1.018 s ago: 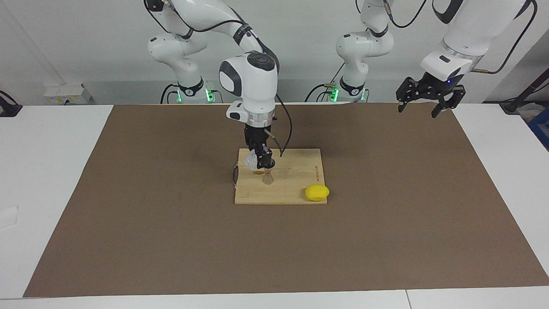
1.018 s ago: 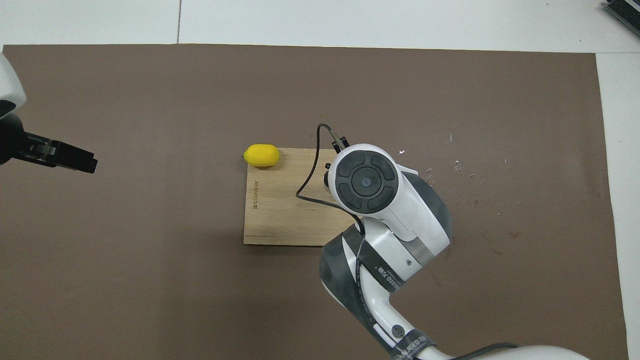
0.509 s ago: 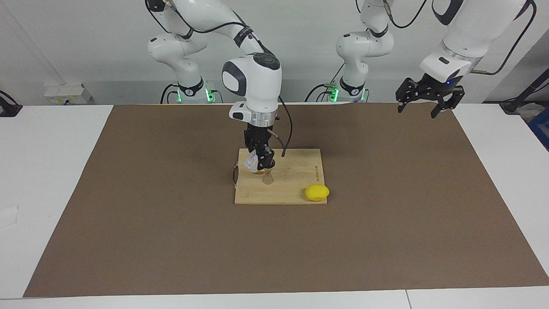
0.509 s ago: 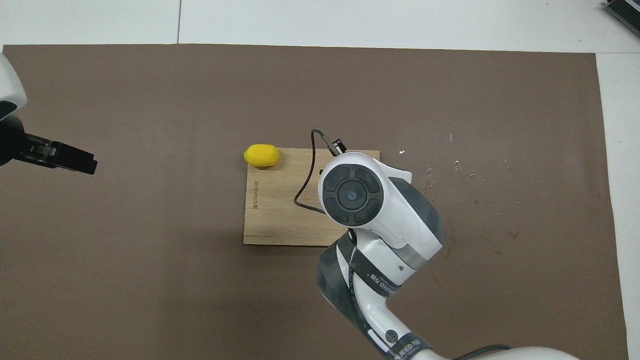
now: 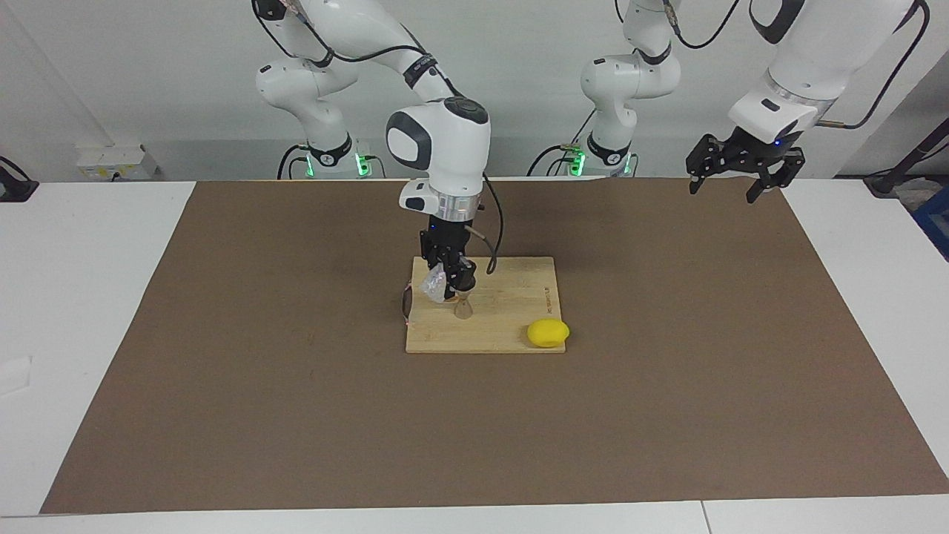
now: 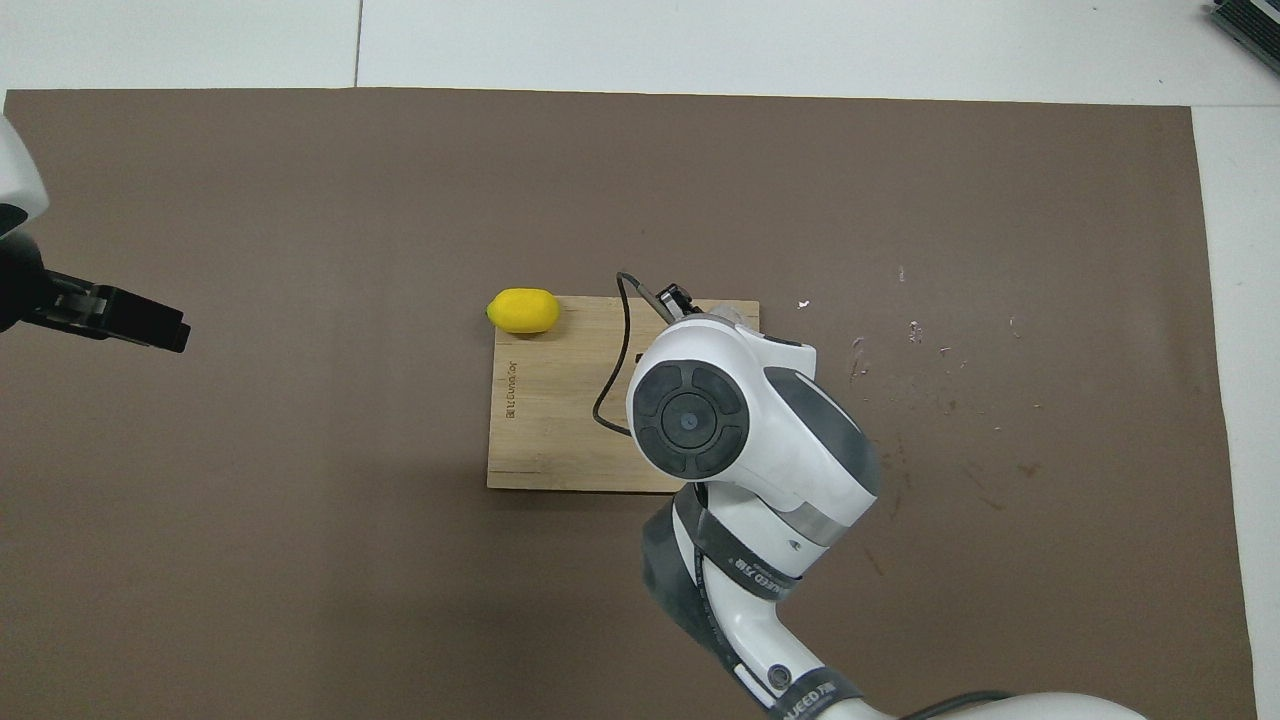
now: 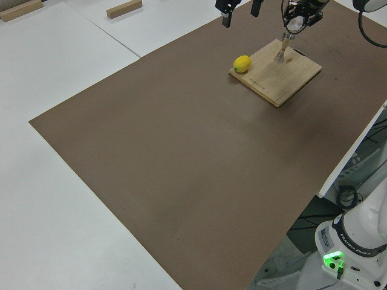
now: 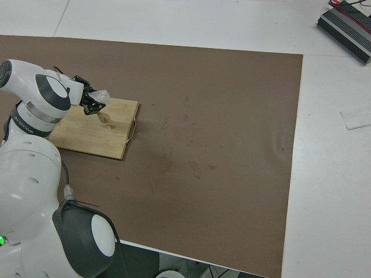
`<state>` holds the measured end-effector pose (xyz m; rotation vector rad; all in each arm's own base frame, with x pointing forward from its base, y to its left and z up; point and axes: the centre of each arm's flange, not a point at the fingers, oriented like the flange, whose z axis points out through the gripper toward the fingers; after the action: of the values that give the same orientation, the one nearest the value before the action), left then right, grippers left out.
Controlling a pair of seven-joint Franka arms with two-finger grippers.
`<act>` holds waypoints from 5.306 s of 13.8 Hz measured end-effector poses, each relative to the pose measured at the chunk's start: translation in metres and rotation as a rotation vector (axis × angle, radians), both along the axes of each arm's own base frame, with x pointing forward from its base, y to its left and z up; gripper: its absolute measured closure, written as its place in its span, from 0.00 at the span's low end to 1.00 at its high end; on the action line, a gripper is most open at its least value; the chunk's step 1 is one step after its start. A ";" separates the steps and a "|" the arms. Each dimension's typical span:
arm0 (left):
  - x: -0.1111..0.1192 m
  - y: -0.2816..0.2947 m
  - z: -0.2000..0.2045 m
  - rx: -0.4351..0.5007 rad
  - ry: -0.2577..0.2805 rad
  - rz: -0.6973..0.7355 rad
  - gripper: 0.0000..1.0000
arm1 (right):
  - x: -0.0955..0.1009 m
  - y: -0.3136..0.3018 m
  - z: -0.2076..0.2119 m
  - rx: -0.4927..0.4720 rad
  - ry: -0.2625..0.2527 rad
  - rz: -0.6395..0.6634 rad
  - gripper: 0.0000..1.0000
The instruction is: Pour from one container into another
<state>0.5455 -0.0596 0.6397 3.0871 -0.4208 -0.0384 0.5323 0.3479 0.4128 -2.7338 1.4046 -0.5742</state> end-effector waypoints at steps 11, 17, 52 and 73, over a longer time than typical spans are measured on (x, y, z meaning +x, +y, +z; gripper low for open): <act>0.000 0.000 0.000 0.000 0.000 0.000 0.00 | -0.006 0.002 0.000 0.018 -0.001 0.003 0.49; 0.000 0.000 0.000 0.000 0.001 0.000 0.00 | 0.005 -0.011 0.007 0.153 0.081 -0.126 0.49; 0.000 0.000 0.000 0.000 0.001 0.000 0.00 | 0.036 -0.360 -0.123 0.927 0.514 -0.548 0.49; 0.000 0.000 0.000 0.000 0.001 0.000 0.00 | 0.007 -0.286 0.038 0.384 0.247 0.101 0.00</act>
<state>0.5452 -0.0594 0.6398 3.0872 -0.4204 -0.0398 0.5390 0.0623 0.4508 -2.6013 1.2483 0.0417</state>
